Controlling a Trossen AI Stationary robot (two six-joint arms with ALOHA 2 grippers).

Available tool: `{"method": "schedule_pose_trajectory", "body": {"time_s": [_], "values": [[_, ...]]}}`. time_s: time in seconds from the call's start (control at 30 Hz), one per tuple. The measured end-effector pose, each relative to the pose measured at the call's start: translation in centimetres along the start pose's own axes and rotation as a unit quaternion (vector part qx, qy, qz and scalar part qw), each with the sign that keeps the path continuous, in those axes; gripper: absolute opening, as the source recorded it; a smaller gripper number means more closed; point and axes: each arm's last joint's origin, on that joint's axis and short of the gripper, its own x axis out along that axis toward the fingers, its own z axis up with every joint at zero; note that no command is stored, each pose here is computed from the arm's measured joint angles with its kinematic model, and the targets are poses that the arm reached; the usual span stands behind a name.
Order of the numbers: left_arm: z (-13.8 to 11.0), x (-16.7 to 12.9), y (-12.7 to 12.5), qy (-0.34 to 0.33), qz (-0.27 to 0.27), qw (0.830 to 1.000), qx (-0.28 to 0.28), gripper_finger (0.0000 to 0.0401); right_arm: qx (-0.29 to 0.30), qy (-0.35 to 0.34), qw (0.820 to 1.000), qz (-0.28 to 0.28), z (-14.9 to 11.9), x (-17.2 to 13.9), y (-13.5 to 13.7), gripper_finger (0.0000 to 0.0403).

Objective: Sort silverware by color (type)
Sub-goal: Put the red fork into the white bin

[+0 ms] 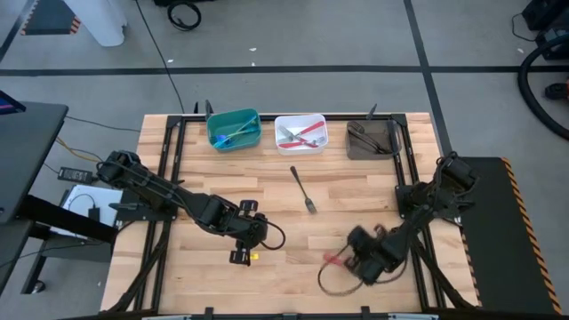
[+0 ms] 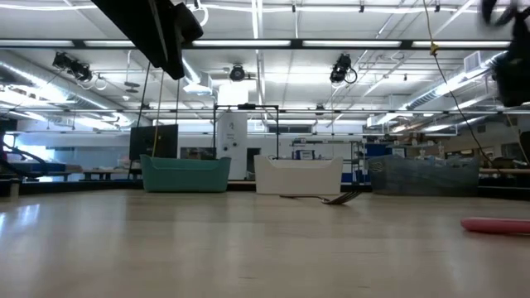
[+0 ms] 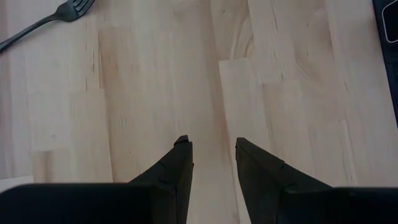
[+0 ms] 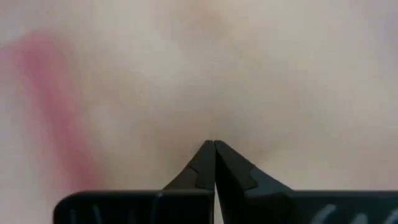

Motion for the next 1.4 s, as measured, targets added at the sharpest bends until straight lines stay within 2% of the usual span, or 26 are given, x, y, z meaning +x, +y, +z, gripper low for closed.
{"method": "schedule_pose_trajectory", "body": {"time_s": [0.07, 0.13, 0.23, 0.53, 0.7, 1.03, 1.4], "values": [[0.0, 0.0, 0.0, 0.000, 0.000, 1.000, 0.000, 0.0121, -0.002, -0.036, 0.999, -0.035, 0.7, -0.6, -1.2, 0.0009], [0.0, 0.0, 0.0, -0.002, 0.000, 1.000, -0.001, 0.0121, 0.016, -0.064, 0.997, -0.031, 1.2, -1.6, -1.4, 0.0009], [0.1, 0.0, 0.0, -0.004, -0.001, 1.000, -0.001, 0.0121, 0.009, -0.069, 0.995, -0.073, 1.5, -2.0, -2.6, 0.0009], [0.1, 0.0, -0.2, -0.007, -0.002, 1.000, 0.002, 0.0121, 0.006, -0.003, 0.997, -0.071, 1.5, -2.2, -2.4, 0.0023], [0.1, 0.0, -0.2, -0.007, -0.002, 1.000, 0.002, 0.0121, -0.014, 0.002, 0.998, -0.066, 1.6, -2.2, -2.3, 0.0025], [0.1, 0.0, -0.2, -0.007, -0.002, 1.000, 0.002, 0.0121, -0.004, -0.002, 0.998, -0.063, 2.0, -2.1, -2.2, 0.0012], [0.1, 0.0, -0.2, -0.007, -0.002, 1.000, 0.002, 0.0121, -0.002, 0.028, 0.998, -0.059, 2.2, -2.1, -2.1, 0.0018]]}}
